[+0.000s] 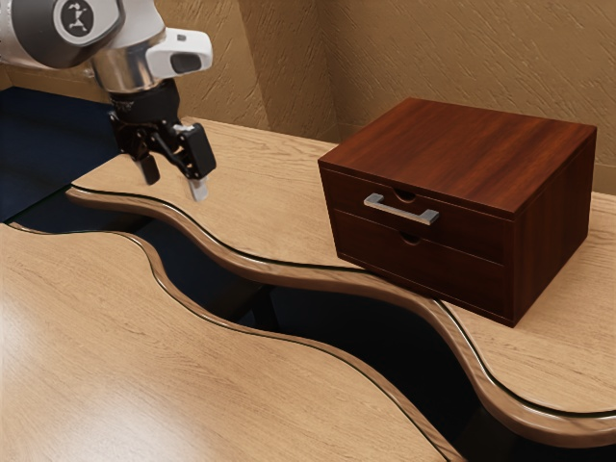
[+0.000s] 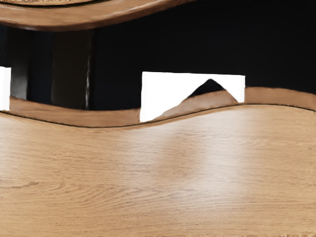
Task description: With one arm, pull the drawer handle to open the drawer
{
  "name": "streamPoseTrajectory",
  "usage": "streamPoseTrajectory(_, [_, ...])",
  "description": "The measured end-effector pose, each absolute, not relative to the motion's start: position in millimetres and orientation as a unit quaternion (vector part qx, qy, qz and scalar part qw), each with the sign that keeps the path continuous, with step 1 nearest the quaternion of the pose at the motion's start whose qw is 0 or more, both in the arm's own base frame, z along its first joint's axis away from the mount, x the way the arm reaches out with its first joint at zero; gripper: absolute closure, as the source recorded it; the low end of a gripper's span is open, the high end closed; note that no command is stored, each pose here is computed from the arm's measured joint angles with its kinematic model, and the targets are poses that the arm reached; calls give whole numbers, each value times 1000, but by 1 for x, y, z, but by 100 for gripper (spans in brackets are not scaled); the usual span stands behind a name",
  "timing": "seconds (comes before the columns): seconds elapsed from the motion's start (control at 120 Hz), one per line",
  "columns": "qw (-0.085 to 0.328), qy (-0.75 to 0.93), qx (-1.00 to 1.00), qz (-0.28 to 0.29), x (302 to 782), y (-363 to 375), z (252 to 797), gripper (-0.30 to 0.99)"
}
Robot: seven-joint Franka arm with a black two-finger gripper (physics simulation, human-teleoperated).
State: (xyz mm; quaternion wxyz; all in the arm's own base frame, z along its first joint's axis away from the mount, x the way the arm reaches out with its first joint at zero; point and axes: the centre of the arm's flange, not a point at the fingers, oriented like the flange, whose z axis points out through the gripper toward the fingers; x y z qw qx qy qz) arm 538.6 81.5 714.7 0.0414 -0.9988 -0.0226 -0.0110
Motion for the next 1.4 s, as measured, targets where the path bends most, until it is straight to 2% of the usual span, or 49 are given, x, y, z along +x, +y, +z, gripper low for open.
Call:
streamPoseTrajectory(0.1, [41,-9,-999,-15,538,72,721,0])
streamPoseTrajectory(0.158, [53,-10,-994,-95,502,68,803,0])
streamPoseTrajectory(0.208, [58,-9,-990,-126,483,63,834,0])
streamPoseTrajectory(0.4, [59,16,-990,-129,495,43,833,0])
streamPoseTrajectory(0.55, [53,48,-992,-104,501,16,818,0])
streamPoseTrajectory(0.75, [54,92,-993,-47,409,-23,752,0])
streamPoseTrajectory(0.875, [26,97,-995,-4,426,-17,714,0])
streamPoseTrajectory(1.033, [28,188,-982,-15,418,-53,676,0])
streamPoseTrajectory(1.158, [-23,237,-971,4,425,-35,616,0])
streamPoseTrajectory(1.4, [22,440,-895,-73,446,-33,622,0])
